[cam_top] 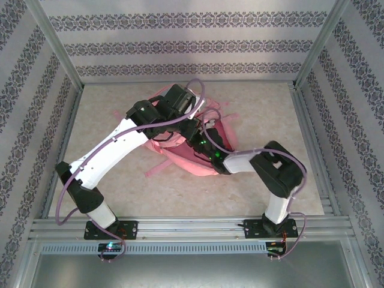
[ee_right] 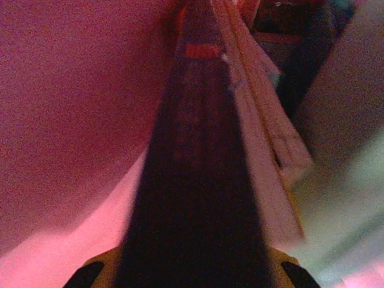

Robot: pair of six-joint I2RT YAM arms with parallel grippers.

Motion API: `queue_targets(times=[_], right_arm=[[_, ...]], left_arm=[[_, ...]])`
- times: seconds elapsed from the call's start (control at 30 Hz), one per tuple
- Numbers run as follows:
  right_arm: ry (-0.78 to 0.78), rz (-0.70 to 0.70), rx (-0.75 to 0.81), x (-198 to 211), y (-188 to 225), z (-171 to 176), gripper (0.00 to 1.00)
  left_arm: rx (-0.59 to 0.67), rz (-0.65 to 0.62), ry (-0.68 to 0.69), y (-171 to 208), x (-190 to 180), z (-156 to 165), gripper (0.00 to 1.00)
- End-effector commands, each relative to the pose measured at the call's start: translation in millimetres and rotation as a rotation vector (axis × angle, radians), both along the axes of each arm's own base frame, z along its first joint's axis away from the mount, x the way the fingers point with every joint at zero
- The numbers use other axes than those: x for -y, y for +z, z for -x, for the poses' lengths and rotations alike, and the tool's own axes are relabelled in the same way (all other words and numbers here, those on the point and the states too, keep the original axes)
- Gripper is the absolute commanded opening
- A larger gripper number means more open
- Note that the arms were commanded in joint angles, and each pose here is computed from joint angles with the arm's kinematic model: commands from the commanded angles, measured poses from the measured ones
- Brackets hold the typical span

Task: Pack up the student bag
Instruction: Place the book in the student bag.

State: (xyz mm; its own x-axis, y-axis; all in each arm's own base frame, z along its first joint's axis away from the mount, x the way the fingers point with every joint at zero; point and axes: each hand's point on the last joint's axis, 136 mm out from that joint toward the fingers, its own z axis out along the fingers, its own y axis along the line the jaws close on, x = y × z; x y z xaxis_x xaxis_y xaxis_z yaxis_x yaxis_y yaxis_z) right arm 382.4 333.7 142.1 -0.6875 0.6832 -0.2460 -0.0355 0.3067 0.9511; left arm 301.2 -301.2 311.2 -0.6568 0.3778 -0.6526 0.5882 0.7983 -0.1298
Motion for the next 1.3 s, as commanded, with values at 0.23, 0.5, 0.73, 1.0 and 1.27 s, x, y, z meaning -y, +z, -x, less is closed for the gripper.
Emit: queue_targets(times=[0.23,0.5,0.73,1.0,1.27], right_arm=[[0.04,-0.023,0.201,-14,44,-7,0.59],[0.01,0.086,0.196,43,34,46,0.77],[0.008,0.164,0.167,82,24,84,0.79],[-0.177,0.316,0.122,176,1,132,0.57],[-0.321,0.384,0.163,244,10,169,0.46]], left_arm=[[0.064,0.152,0.017,42,9,-14,0.0],[0.051,0.203,0.046,40,6,-22,0.0],[0.017,0.219,0.058,26,5,-20,0.0],[-0.076,0.233,0.068,-18,12,-13,0.0],[-0.209,0.227,0.007,-85,55,0,0.0]])
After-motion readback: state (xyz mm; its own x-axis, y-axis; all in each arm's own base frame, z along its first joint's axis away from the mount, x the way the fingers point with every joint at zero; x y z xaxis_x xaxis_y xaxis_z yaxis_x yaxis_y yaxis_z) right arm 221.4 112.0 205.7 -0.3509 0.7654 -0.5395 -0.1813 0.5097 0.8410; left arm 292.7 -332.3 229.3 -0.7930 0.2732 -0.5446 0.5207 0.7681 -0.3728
